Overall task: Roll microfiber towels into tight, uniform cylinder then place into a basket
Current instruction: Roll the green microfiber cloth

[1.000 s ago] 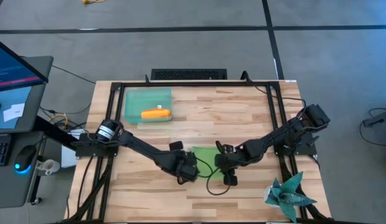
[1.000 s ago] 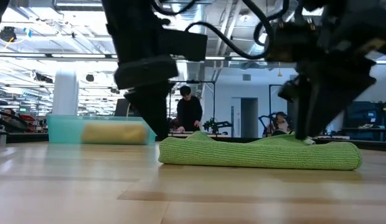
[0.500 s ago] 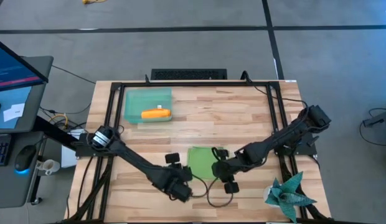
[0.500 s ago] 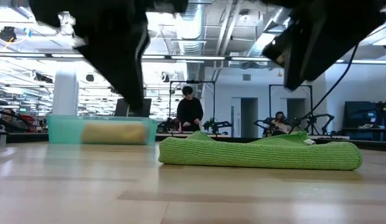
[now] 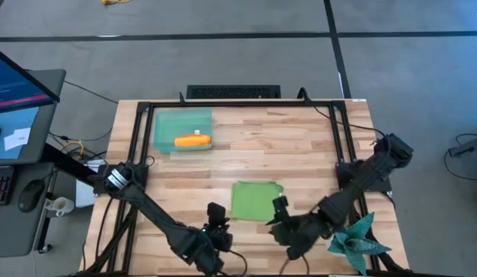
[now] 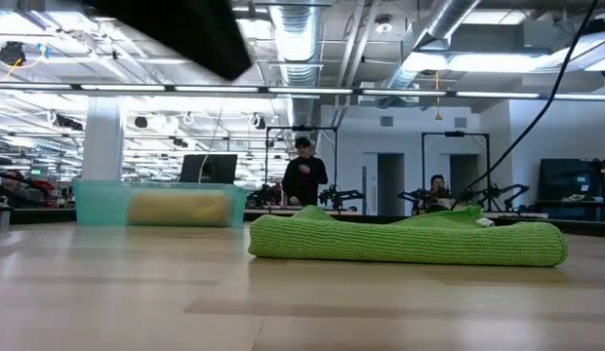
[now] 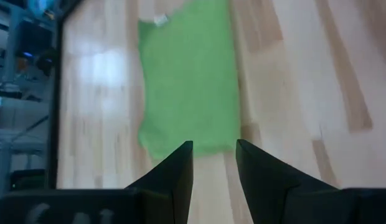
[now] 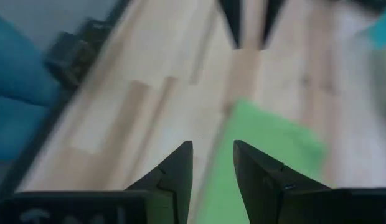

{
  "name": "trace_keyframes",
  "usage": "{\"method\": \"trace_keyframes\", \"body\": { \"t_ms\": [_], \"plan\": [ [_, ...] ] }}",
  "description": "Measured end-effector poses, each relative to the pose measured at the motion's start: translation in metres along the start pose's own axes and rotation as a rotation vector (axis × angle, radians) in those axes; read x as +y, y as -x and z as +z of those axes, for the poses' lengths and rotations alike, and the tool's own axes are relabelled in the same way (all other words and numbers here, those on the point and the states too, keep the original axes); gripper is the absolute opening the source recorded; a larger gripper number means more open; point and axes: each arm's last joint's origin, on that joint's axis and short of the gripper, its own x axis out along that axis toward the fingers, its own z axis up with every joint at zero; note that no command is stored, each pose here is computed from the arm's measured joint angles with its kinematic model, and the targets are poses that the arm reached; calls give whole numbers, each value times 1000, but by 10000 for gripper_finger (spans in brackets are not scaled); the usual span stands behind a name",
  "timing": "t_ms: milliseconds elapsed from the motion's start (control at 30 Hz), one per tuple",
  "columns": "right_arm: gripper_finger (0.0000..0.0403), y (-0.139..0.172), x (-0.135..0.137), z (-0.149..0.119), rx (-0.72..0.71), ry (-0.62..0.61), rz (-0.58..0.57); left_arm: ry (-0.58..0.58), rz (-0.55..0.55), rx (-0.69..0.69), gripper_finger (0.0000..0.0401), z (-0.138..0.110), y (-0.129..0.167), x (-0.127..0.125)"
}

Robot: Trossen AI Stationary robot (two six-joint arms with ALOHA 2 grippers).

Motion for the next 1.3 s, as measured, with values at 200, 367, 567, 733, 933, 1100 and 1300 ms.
{"method": "trace_keyframes", "body": {
  "t_ms": [200,367,567,733,933,1100,1300],
  "plan": [
    [138,14,15,-6,-12,95,-245,19,-114,112,114,-16,-33,3],
    [138,15,15,-11,20,88,-271,57,-251,142,114,-23,-66,11],
    [138,13,9,-14,52,23,-280,85,-408,73,114,-16,-88,23],
    [138,11,5,-13,56,0,-285,68,-427,24,114,-12,-88,23],
    [138,9,1,-12,47,-100,-294,78,-438,-23,114,-7,-84,18],
    [138,6,-7,-11,47,-173,-312,130,-438,-60,114,-3,-85,21],
    [138,1,-17,-11,62,-200,-320,232,-441,-39,114,-2,-86,21]
  ]
}}
